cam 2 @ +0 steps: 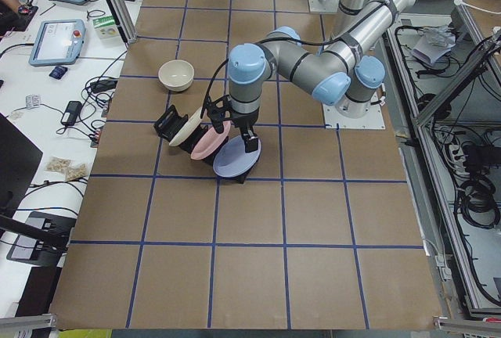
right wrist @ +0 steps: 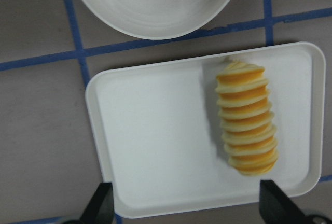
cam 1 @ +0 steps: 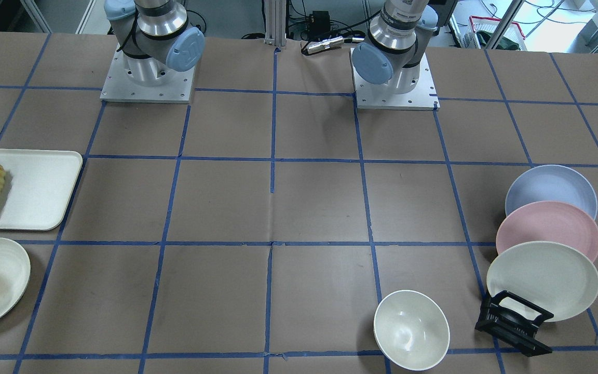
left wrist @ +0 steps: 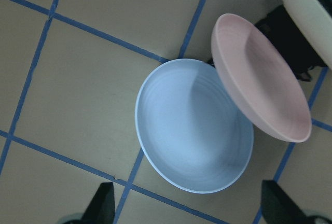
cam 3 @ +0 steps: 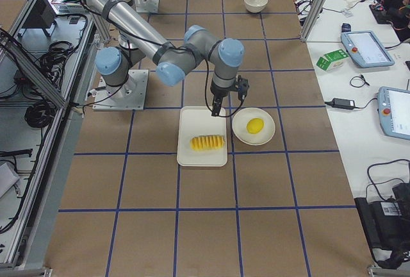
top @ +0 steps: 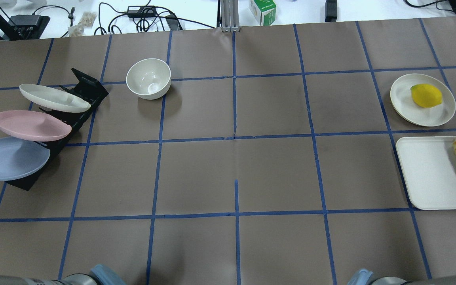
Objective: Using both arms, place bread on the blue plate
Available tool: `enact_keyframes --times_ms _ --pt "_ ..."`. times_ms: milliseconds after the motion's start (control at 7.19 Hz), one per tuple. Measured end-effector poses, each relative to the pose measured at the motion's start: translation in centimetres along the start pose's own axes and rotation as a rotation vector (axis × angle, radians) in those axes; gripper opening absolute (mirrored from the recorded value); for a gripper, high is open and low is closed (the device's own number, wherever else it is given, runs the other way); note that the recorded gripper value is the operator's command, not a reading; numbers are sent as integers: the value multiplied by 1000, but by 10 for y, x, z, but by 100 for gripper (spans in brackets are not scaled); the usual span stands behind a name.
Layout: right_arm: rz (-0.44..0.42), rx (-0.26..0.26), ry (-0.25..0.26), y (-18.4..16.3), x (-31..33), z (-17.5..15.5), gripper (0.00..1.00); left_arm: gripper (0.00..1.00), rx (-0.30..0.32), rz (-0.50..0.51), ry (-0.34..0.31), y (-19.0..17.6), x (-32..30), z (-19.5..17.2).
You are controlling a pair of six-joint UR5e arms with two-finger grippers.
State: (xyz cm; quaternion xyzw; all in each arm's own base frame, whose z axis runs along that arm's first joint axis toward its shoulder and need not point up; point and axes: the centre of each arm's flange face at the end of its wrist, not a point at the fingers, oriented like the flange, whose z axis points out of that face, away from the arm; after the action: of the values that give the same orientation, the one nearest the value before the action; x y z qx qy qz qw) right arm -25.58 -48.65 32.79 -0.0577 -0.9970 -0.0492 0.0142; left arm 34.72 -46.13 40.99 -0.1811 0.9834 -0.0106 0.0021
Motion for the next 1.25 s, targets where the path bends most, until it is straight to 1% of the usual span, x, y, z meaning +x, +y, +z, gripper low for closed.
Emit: enact_keyframes --times_ms 139,278,557,696,974,1252 --pt "-29 7 7 -1 25 22 100 100 6 14 14 -11 -12 21" --pt "-57 1 1 -1 41 39 100 100 13 27 34 -22 -20 42" --pt "-109 -18 -19 -2 52 71 100 100 14 35 109 -39 -24 82" --pt "-125 -14 -18 -2 54 84 100 100 13 34 141 -44 -24 96" --pt "-138 -1 -3 -1 58 99 100 100 6 34 192 -50 -24 118" --pt "-142 -19 -23 2 65 122 100 100 -18 28 210 -49 -24 129"
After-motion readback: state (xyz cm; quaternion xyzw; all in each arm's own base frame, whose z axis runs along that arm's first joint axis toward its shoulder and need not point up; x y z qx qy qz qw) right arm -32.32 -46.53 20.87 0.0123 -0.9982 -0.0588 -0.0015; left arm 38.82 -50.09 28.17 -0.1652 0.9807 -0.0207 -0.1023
